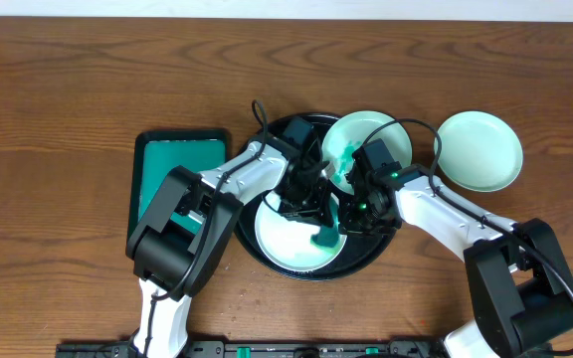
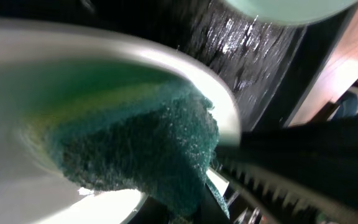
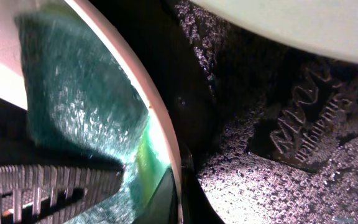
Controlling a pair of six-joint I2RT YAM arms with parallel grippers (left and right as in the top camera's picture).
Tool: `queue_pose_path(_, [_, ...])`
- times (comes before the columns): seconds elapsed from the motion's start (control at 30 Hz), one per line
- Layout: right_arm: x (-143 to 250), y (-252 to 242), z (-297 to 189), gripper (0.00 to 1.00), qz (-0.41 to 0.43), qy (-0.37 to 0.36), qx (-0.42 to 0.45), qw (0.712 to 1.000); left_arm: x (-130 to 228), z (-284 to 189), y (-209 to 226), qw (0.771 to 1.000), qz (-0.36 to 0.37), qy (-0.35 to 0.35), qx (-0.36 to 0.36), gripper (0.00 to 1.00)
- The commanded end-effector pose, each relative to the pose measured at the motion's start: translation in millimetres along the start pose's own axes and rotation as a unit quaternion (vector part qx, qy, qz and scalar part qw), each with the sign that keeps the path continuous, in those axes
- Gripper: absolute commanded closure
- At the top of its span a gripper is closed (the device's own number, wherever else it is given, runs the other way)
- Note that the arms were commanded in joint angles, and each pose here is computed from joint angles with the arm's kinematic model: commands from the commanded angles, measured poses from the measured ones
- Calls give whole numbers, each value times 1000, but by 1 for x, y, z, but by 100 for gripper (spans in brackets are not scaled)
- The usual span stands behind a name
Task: Clean dirty plates on tray and stack at the side
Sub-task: 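Scrub the white plate with the sponge in the left gripper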
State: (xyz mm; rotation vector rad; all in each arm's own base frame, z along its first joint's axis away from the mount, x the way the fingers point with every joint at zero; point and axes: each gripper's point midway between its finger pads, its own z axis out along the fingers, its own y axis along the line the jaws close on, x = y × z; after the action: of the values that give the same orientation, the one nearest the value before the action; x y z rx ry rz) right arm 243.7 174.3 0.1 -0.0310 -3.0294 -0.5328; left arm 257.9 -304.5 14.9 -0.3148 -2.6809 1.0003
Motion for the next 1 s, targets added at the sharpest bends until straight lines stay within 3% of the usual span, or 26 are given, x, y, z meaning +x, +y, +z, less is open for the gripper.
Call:
queue_pose_path(0.0, [12, -17, 9, 99, 2, 21, 36, 999, -27, -4, 15, 998, -21, -48, -26, 93])
queue_pose_path(0.13, [13, -18, 8, 99, 3, 23, 37, 999, -42, -22, 26, 993, -20, -93, -76, 93])
queue_pose_path(0.23, [13, -18, 8, 99, 3, 24, 37, 999, -50, -54, 47, 971, -44, -156, -176, 93])
queue_pose_path(0.37, [13, -18, 8, 99, 3, 23, 36, 999, -43, -99, 46, 947, -43, -206, -244, 93])
queue_pose_path(0.63, [11, -17, 9, 99, 2, 19, 35, 999, -2, -157, 17, 936, -35, -238, -258, 93])
queue_pose_path(0.8, [11, -17, 9, 99, 1, 19, 35, 999, 18, -207, 56, 885, -84, -272, -368, 93])
queue_pose_path(0.97, [10, -16, 9, 99, 1, 17, 34, 999, 28, -240, 102, 866, -163, -272, -388, 93])
